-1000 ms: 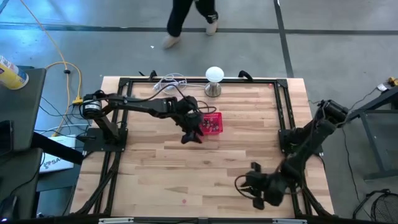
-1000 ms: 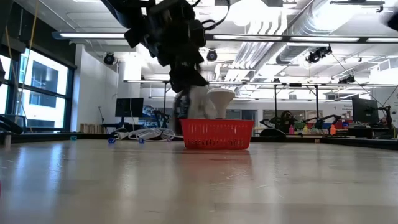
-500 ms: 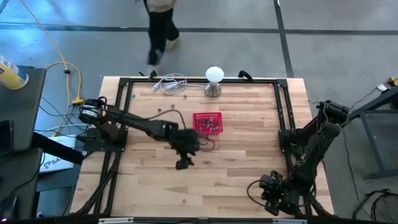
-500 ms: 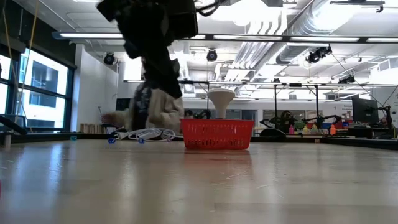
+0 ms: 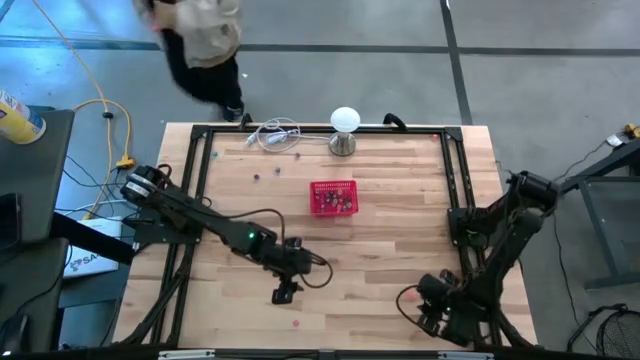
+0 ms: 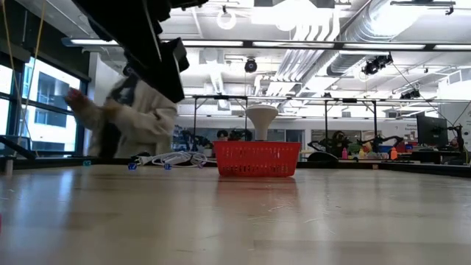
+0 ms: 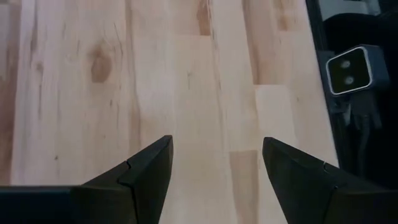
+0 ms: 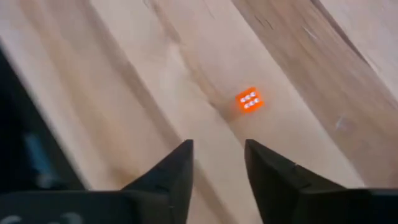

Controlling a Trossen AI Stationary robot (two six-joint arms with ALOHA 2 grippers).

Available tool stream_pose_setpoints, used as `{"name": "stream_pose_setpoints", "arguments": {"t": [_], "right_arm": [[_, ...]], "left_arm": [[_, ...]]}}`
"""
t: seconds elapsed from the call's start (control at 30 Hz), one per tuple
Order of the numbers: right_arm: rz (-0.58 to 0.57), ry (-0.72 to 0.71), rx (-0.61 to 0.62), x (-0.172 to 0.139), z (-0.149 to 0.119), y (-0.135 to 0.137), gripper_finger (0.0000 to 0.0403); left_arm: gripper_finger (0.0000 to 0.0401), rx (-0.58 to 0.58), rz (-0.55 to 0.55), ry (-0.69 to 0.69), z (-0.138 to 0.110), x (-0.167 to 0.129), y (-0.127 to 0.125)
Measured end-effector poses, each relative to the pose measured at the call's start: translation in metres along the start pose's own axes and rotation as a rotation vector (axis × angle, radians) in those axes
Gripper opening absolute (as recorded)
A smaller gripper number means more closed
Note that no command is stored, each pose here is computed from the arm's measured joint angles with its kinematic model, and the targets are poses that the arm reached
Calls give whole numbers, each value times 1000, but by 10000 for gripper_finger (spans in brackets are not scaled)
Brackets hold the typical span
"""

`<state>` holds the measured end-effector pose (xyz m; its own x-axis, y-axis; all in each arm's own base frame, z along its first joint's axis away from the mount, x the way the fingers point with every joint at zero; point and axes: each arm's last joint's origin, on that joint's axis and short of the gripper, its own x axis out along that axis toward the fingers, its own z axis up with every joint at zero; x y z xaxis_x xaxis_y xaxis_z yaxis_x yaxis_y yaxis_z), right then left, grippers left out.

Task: Pick & Place Dice
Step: Put the bottom left orange dice into the bin

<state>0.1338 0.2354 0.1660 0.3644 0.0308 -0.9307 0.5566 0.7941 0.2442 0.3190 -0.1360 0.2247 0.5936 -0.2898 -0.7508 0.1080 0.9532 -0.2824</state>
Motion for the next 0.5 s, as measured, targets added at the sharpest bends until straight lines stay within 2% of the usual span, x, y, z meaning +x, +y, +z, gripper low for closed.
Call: {"name": "stream_pose_setpoints", "arguments": {"t": [0.2,0.5], "right_arm": [[-72,-2,-243,20,-2,0,187],[-145,-52,-401,35,-3,-2,184]], "left_arm": [[241,-6,-14,0,-2,0,-6],[241,5,-40,-38,0,0,-11]]}}
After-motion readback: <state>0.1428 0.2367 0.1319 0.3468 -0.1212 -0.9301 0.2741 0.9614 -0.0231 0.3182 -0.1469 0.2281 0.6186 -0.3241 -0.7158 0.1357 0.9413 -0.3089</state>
